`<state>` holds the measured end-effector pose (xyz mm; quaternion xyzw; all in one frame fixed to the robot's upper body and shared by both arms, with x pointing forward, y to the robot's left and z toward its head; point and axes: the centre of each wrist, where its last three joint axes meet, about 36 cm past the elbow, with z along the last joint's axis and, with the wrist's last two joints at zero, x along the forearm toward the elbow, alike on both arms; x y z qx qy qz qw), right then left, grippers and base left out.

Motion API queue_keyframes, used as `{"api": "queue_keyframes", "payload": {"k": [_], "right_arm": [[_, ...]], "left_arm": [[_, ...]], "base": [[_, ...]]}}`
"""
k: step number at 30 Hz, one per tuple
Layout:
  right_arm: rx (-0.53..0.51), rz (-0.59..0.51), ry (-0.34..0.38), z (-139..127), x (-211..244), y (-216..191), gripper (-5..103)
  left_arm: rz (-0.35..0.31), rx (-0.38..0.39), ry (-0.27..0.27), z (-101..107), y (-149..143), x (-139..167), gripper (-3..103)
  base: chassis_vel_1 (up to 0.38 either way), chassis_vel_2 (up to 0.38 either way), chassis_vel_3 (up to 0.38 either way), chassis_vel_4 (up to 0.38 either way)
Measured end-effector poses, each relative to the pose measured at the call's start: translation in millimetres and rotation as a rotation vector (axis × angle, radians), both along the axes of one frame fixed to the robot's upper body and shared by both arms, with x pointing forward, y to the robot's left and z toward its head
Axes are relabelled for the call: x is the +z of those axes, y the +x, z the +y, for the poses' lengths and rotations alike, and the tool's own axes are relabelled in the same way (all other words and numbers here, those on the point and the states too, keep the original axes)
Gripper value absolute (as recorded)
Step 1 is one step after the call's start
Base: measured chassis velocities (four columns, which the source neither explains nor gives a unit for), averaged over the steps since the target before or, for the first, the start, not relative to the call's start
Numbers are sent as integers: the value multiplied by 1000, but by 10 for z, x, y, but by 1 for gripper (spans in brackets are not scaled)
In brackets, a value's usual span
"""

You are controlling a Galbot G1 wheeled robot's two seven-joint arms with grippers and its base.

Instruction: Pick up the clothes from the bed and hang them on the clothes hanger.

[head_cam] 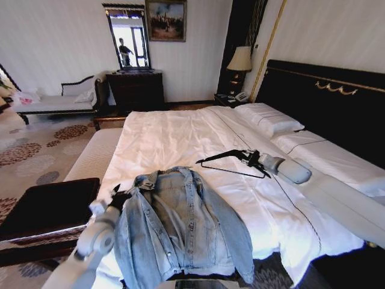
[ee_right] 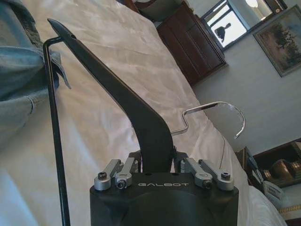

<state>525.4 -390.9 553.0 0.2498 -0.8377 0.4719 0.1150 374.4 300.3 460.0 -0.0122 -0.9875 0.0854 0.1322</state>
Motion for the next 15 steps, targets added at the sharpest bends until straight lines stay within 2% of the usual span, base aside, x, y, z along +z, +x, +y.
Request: {"api": "queue_keyframes", "payload": {"k": [5,6,7,8,10,12,13,15], "right_arm": [[10,3,8,59,-37,55,33],[12,7,8,69,-57,60,33],[11,12,8,67,-85,55,33],[11,12,8,67,-85,55,33],[7,17,7,58,-114,49,33],[4,18,7,48,-119,50,33],[4,18,7,48,-119,50,33],[3,18,8,47,-120,50,33]], "left_arm": [[30,-21,-20,-8,351,83,100],[62,-24,-44,-62,475,81,100],[127,-37,-73,-185,609,54,100],[127,-37,-73,-185,609,54,100],[227,-66,-47,-328,727,-14,100],[297,-92,-2,-426,817,-76,100],[297,-92,-2,-426,817,-76,100],[343,-105,28,-485,915,-100,103]], "base": [[0,0,0,0],[0,0,0,0],[0,0,0,0],[0,0,0,0],[0,0,0,0],[0,0,0,0],[0,0,0,0],[0,0,0,0]]}}
